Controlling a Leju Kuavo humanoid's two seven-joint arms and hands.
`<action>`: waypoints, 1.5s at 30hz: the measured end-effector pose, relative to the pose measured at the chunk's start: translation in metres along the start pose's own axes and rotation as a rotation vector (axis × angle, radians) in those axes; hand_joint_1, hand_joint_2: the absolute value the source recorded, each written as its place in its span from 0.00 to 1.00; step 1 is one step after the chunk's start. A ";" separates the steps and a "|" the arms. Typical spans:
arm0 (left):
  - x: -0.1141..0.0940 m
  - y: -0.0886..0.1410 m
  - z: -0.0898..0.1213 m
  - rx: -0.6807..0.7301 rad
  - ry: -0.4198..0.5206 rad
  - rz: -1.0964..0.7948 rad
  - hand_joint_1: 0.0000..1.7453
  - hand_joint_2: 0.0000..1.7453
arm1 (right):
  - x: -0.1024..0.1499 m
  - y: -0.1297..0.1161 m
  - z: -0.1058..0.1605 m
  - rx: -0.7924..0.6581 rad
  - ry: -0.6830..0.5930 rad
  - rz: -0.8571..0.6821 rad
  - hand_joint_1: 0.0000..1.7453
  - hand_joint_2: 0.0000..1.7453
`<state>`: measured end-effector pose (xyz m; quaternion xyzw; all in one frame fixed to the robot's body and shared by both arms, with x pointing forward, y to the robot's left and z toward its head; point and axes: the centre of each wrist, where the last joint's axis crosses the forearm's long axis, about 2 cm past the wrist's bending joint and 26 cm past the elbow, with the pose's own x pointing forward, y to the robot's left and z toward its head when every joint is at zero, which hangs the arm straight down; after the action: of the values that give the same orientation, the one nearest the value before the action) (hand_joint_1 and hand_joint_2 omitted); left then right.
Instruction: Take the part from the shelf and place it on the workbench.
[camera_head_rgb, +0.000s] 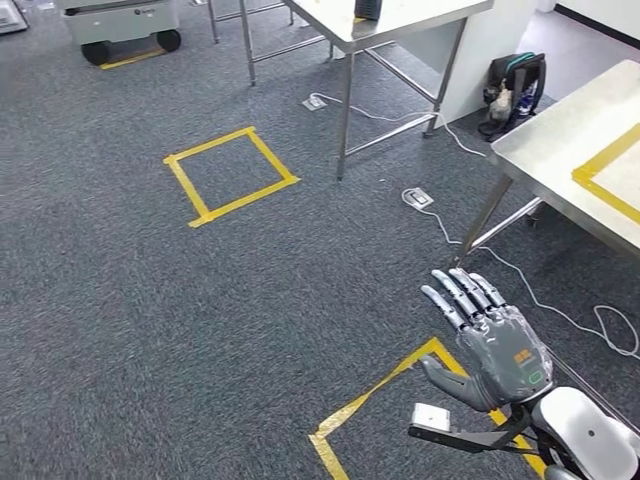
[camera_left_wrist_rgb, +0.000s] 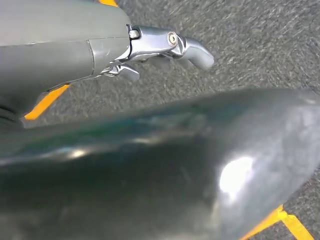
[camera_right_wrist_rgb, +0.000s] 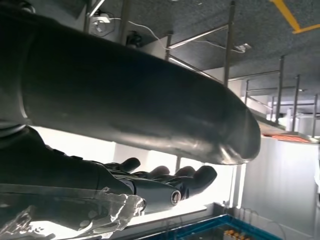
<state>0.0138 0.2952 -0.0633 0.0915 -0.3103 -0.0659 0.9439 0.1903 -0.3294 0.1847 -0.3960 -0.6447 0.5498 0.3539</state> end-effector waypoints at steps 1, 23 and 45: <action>0.000 0.000 0.000 -0.002 -0.001 -0.001 0.00 0.00 | 0.000 0.000 0.000 0.002 0.000 0.000 0.00 0.00; 0.002 0.000 -0.001 -0.027 0.000 0.007 0.00 0.00 | -0.001 -0.006 -0.012 -0.008 -0.012 0.012 0.00 0.00; -0.003 -0.004 0.004 -0.018 0.017 0.010 0.00 0.00 | 0.003 -0.001 -0.002 0.007 -0.004 -0.007 0.00 0.00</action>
<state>0.0087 0.2915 -0.0623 0.0819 -0.3022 -0.0630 0.9476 0.1906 -0.3258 0.1858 -0.3916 -0.6449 0.5515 0.3559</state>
